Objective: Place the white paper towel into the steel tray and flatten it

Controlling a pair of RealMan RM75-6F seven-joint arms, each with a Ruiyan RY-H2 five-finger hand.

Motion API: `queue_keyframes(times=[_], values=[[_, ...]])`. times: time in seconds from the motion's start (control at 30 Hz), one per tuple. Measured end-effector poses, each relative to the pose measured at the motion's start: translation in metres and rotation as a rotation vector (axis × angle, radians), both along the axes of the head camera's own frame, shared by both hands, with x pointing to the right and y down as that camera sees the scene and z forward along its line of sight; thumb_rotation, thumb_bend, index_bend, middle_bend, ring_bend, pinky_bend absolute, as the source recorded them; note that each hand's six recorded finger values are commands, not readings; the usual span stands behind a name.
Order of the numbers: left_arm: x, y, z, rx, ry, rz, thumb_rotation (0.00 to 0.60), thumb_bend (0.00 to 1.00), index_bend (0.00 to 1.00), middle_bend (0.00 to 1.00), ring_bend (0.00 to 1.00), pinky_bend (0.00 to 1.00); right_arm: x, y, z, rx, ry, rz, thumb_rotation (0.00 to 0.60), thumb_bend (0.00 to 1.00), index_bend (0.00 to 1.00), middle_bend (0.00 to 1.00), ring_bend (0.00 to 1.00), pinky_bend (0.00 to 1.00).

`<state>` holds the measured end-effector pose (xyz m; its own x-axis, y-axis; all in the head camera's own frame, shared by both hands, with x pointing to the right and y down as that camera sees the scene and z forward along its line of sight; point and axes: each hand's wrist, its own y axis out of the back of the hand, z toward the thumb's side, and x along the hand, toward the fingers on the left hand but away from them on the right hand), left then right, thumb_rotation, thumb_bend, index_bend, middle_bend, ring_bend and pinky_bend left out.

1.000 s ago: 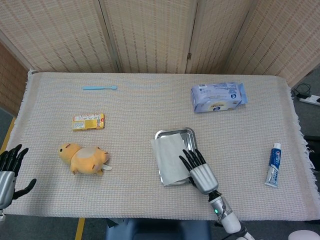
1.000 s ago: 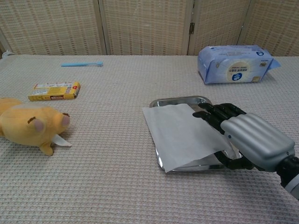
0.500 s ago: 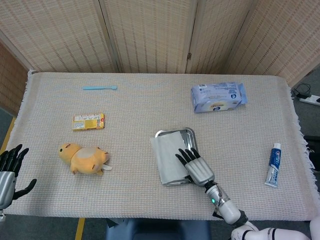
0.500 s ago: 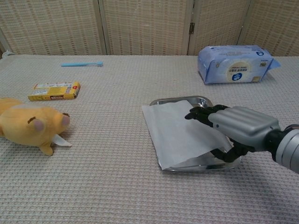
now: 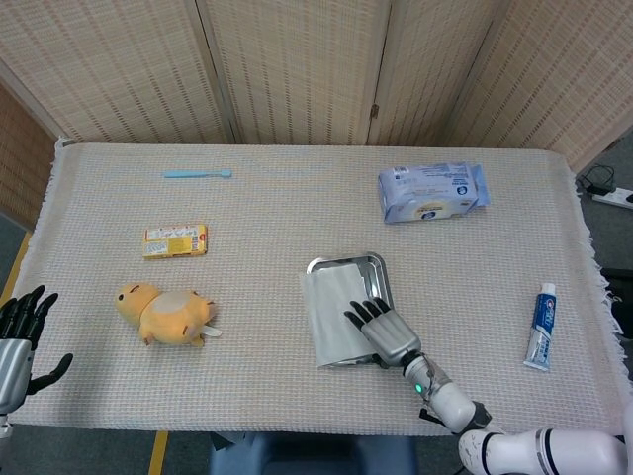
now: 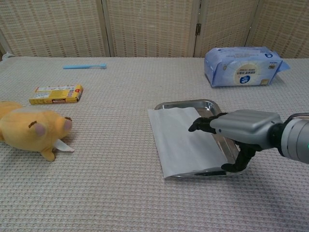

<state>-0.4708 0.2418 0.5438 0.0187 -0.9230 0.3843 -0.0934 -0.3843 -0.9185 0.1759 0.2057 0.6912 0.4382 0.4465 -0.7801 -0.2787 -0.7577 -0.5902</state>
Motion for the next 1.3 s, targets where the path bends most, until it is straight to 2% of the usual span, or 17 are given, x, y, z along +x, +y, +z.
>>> queue_keyframes(times=[0.27,0.47,0.6,0.77,0.93,1.13,1.3], values=[[0.001,0.000,-0.001,0.003,0.002,0.002,0.600,0.34,0.03,0.02,0.00,0.00,0.002,-0.006,-0.014,-0.037,-0.022,0.027,0.600,0.39,0.00,0.00,0.00,0.00],[0.001,0.000,0.001,-0.001,0.002,0.002,0.600,0.34,0.03,0.02,0.00,0.00,0.005,-0.010,-0.021,-0.052,-0.087,0.103,0.600,0.39,0.00,0.00,0.00,0.00],[0.002,0.000,0.002,-0.004,0.002,0.003,0.600,0.34,0.03,0.02,0.00,0.00,0.006,-0.008,-0.018,-0.107,-0.151,0.174,0.600,0.39,0.00,0.00,0.00,0.00],[0.001,0.000,0.002,-0.005,0.005,-0.001,0.600,0.34,0.03,0.02,0.00,0.00,0.004,-0.012,0.000,-0.186,-0.219,0.243,0.600,0.38,0.00,0.00,0.00,0.00],[0.000,0.000,0.001,-0.006,0.014,-0.004,0.600,0.34,0.03,0.02,0.00,0.00,-0.011,-0.026,0.012,-0.217,-0.240,0.222,0.600,0.37,0.00,0.00,0.00,0.00],[0.000,0.000,0.000,-0.003,0.025,-0.002,0.600,0.34,0.03,0.02,0.00,0.00,-0.030,-0.048,0.008,-0.186,-0.238,0.162,0.600,0.36,0.00,0.00,0.00,0.00],[0.000,0.000,-0.001,-0.003,0.028,-0.002,0.600,0.34,0.02,0.02,0.00,0.00,-0.034,-0.055,0.001,-0.154,-0.206,0.123,0.600,0.36,0.00,0.00,0.00,0.00]])
